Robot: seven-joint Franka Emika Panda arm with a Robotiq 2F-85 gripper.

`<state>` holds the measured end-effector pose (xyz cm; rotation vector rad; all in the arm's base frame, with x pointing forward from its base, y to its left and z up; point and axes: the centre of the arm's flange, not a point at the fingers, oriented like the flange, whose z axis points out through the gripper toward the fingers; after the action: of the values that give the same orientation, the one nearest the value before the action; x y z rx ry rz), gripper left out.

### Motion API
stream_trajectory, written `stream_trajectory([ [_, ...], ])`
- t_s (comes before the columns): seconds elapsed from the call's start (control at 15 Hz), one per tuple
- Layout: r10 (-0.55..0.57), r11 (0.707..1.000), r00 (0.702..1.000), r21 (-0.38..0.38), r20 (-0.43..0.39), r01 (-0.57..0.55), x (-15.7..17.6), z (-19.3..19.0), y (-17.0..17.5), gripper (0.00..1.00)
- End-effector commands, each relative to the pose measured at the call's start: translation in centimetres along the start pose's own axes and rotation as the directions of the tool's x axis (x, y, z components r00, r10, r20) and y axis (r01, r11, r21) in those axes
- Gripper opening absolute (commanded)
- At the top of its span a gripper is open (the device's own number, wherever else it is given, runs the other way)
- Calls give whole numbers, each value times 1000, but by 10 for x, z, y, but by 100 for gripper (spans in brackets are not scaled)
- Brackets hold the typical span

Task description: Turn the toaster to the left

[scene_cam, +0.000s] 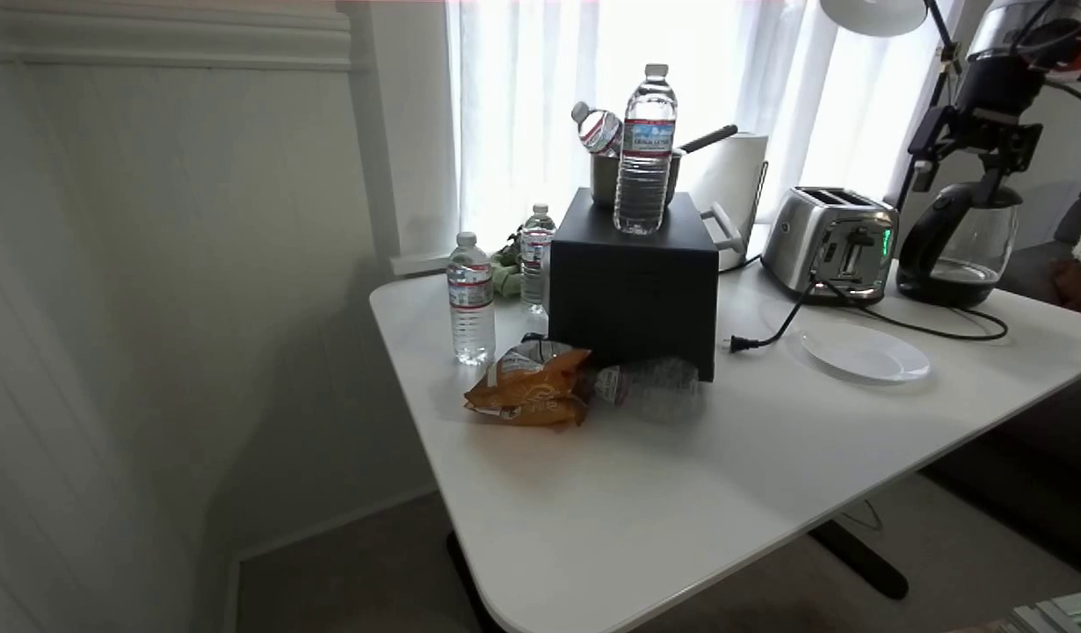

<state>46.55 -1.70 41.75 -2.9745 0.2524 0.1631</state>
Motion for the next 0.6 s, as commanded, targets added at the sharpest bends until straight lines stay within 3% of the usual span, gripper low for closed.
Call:
stream_trajectory([
  [0.0, 98, 995, 995, -30, -18, -99, 44, -27, -5, 100],
  [0.53, 123, 981, 980, -132, -154, -144, 126, -45, -21, 100],
])
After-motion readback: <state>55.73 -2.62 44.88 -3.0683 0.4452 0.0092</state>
